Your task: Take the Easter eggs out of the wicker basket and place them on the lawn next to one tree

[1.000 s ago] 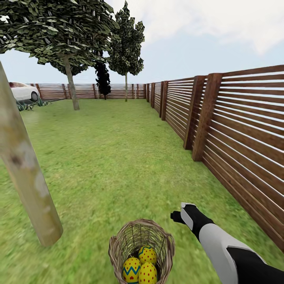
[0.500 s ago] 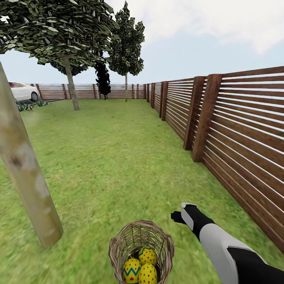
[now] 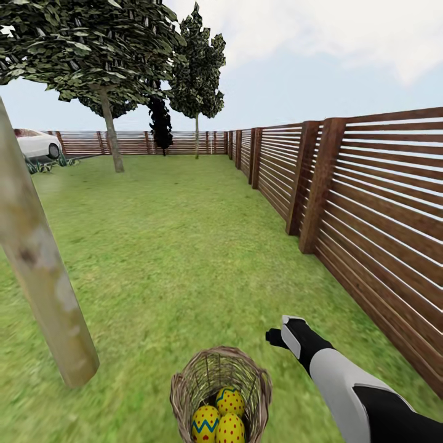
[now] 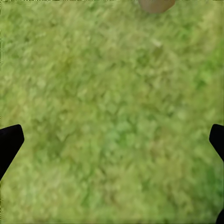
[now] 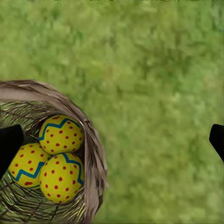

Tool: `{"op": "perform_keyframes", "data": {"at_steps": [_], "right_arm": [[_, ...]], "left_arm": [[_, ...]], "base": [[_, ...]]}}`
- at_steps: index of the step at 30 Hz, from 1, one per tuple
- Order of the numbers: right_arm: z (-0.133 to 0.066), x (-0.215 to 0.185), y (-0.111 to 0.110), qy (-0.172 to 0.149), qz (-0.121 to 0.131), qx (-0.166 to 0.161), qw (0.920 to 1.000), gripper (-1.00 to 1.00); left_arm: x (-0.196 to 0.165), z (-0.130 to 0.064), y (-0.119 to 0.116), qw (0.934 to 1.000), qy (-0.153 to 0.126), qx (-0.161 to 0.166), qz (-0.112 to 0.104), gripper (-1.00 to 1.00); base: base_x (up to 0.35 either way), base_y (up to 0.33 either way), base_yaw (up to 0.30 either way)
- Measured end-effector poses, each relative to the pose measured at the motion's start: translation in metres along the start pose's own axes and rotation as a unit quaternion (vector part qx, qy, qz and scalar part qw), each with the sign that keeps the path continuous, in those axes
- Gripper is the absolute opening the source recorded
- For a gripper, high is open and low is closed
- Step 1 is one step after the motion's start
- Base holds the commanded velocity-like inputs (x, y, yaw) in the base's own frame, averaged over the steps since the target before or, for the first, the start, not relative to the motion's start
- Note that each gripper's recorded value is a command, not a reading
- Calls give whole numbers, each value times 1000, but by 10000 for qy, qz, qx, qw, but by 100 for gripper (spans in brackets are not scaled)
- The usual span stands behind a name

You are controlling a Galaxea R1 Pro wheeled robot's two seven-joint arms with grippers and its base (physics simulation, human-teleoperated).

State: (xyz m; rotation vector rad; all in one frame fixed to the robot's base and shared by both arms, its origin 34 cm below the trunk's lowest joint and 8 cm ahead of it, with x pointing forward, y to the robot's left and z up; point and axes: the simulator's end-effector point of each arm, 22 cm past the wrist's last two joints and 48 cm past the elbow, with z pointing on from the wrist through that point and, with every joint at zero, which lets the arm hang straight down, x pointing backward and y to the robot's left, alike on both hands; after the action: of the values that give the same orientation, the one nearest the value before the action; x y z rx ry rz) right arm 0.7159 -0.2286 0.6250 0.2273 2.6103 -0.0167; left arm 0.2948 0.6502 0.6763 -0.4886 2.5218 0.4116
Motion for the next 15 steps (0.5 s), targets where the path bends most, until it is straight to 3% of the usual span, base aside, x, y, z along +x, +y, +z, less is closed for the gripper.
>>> {"op": "perform_keyframes", "data": {"at_steps": [15], "right_arm": [[-22, -15, 2, 7, -31, -27, 10000, 100]], "left_arm": [[-16, -21, 5, 10000, 9, -8, 1, 100]], "base": [[0, 0, 0]]}}
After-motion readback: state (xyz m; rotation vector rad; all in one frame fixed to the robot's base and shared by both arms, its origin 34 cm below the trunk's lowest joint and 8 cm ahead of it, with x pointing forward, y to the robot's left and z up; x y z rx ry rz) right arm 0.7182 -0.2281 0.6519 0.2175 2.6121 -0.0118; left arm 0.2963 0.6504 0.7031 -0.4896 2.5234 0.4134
